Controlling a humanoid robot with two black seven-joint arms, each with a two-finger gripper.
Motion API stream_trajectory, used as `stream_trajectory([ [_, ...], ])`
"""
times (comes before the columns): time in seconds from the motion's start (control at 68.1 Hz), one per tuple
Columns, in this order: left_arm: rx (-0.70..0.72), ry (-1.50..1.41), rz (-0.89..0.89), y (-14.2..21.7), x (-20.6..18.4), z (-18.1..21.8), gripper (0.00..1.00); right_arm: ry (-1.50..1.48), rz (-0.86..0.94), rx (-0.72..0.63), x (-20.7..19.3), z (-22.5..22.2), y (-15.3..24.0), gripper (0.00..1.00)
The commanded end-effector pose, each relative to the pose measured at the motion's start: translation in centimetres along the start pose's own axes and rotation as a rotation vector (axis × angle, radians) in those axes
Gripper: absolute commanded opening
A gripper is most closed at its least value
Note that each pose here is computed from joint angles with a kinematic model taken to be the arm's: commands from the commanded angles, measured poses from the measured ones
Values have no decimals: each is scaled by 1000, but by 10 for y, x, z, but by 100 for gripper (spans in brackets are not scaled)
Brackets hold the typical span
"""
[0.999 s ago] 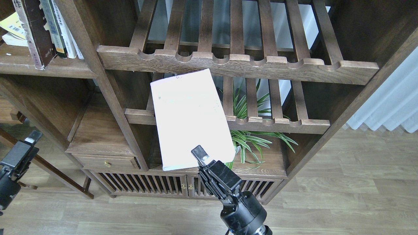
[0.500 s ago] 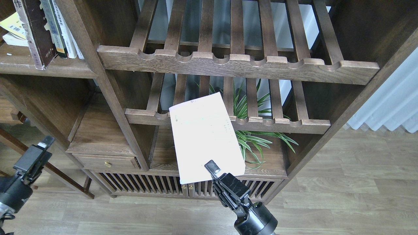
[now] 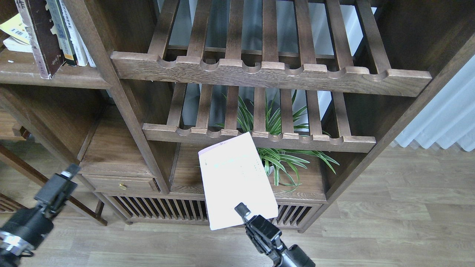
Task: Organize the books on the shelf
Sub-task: 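Pull the white book down off the shelf with the right gripper, then bring the left gripper to the white book and grasp it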
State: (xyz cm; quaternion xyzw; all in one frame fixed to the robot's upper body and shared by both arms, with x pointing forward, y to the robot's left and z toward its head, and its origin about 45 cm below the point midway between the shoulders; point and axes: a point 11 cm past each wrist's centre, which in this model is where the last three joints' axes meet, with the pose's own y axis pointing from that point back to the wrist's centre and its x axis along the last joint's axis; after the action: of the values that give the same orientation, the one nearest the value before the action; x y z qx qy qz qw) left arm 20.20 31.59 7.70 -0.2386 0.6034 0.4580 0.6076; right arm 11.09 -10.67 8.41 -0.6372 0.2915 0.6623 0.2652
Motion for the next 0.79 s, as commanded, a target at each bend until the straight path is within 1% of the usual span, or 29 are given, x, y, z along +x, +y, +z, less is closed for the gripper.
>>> stream_trajectory([
  [0.0, 48, 41, -12, -9, -1, -20, 100, -15, -10, -56, -1, 13, -6, 8],
  [0.118, 83, 85, -28, -18, -3, -36, 100, -32, -27, -107, -4, 29, -12, 8],
  [0.132, 107, 111, -35, -23, -4, -46, 100, -33, -30, -132, -4, 37, -14, 8],
  [0.162, 124, 122, -35, -24, -4, -53, 100, -34, -33, -140, -5, 40, -16, 8],
  [0.264, 174, 145, -33, -28, -3, -71, 100, -39, -46, -154, -8, 47, -21, 8],
  [0.426, 209, 186, -65, -38, -10, -95, 100, -26, -39, -173, -5, 49, -19, 8],
  [0.676, 224, 229, -96, -46, -18, -114, 99, -27, -34, -175, -4, 50, -18, 8],
  [0.764, 226, 233, -98, -47, -18, -116, 96, -28, -32, -175, -4, 51, -17, 8],
  [0.779, 226, 234, -99, -47, -18, -116, 94, -28, -32, -175, -4, 51, -17, 8],
])
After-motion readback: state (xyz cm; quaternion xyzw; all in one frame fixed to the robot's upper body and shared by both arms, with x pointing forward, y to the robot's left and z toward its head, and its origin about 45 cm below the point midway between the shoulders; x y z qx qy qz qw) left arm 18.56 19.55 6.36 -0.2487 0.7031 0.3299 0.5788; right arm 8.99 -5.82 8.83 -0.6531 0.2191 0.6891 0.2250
